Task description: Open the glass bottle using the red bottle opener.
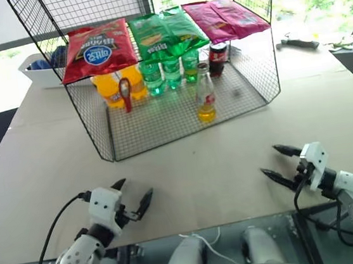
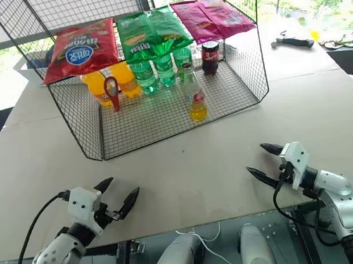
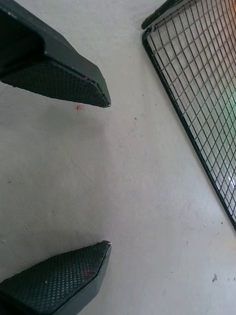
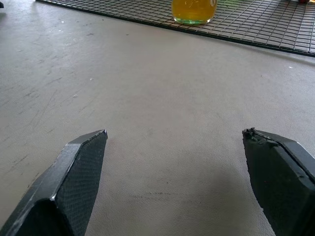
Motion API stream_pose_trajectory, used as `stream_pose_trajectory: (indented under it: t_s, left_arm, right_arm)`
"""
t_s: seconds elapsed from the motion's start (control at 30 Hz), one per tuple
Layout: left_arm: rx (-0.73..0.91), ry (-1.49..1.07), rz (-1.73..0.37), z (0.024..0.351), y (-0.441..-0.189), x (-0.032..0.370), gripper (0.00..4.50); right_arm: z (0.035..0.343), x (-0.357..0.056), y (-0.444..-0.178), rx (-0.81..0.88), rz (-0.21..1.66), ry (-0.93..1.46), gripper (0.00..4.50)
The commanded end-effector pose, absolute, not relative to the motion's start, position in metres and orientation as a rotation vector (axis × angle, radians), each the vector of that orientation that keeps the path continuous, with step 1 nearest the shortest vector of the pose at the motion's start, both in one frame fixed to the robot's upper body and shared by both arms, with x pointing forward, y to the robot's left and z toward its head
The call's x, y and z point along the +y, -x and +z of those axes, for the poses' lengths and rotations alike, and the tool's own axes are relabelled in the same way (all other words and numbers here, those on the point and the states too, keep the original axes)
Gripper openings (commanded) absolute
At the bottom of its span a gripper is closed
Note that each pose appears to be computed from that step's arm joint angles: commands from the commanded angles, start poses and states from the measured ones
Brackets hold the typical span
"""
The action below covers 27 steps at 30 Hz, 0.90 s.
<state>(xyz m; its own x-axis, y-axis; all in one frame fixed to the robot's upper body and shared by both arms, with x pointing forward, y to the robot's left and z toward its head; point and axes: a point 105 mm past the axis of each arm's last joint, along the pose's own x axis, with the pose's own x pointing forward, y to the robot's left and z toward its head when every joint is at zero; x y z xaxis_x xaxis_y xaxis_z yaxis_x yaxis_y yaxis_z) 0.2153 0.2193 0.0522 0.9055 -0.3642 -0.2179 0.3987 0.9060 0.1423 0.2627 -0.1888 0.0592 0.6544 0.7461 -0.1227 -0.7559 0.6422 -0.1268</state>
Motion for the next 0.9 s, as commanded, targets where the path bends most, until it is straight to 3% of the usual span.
stream_pose_trajectory:
  t_s: [0.03, 0.9]
  left_arm:
    - [0.189, -0.191, -0.43, 0.052, -0.214, 0.213, 4.5]
    - [0.106, -0.139, -0.416, 0.068, -0.223, 0.211, 4.5]
  right_arm:
    - [0.069, -0.193, -0.264, 0.024, 0.848, 0.183, 4.43]
    - [0.079, -0.183, -0.269, -0.025, 0.869, 0.159, 4.43]
